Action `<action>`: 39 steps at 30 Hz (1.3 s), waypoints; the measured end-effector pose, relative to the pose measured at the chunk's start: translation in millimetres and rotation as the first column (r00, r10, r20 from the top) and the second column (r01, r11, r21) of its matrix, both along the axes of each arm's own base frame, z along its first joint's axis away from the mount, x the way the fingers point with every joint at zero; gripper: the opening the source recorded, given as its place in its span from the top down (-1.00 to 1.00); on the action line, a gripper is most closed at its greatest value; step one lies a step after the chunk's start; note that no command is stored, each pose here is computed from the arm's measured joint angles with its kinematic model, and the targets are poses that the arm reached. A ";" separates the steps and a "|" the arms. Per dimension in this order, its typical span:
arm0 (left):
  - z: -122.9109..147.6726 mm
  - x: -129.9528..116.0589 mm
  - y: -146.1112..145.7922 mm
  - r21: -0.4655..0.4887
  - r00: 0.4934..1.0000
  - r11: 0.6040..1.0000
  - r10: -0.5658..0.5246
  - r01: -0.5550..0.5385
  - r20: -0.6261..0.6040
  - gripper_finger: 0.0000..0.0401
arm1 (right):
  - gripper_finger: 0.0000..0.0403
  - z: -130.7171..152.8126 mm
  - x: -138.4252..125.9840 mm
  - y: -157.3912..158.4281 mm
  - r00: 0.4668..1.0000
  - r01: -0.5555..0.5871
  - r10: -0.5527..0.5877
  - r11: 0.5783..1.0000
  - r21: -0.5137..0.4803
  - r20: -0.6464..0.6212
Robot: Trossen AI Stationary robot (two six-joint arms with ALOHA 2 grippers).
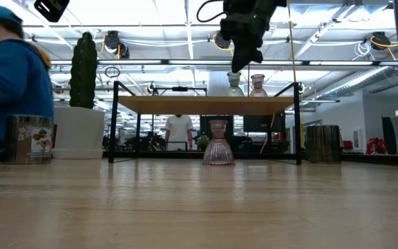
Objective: Pick & Place candle stick holders
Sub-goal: Put the green scented candle on the shelf
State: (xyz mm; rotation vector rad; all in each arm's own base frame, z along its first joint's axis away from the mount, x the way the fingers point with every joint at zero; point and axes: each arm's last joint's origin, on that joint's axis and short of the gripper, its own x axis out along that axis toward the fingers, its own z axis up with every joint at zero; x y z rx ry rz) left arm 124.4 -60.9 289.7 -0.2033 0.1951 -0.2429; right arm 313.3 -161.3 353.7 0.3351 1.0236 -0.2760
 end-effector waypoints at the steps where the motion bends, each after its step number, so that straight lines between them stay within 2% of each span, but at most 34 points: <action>1: 0.0 -0.1 0.0 0.000 1.000 1.000 0.000 0.000 0.000 0.89 | 0.78 -2.7 0.3 -0.5 1.000 0.004 -0.004 1.000 -0.008 -0.008; 9: 0.0 -0.1 0.0 -0.002 1.000 1.000 0.000 0.000 0.000 0.89 | 0.79 -5.6 2.5 -3.5 1.000 0.013 -0.014 0.997 -0.078 -0.014; 18: 0.0 0.0 0.0 -0.002 1.000 1.000 0.000 0.000 -0.001 0.89 | 0.79 -5.0 0.8 -9.0 1.000 0.023 -0.024 0.996 -0.091 -0.005; 22: 0.0 -0.1 0.0 -0.002 1.000 1.000 0.000 0.000 0.000 0.89 | 0.79 -4.8 -0.2 -12.1 0.999 0.037 -0.040 0.990 -0.136 -0.020; 34: 0.0 -0.1 0.0 -0.001 1.000 1.000 0.000 0.000 0.000 0.89 | 0.79 -2.6 2.6 -14.4 1.000 0.024 -0.022 0.985 -0.172 0.012; 39: 0.2 -0.1 0.0 -0.002 1.000 1.000 0.000 0.000 0.001 0.89 | 0.79 -2.6 1.9 -15.5 0.999 0.027 -0.031 0.976 -0.214 -0.011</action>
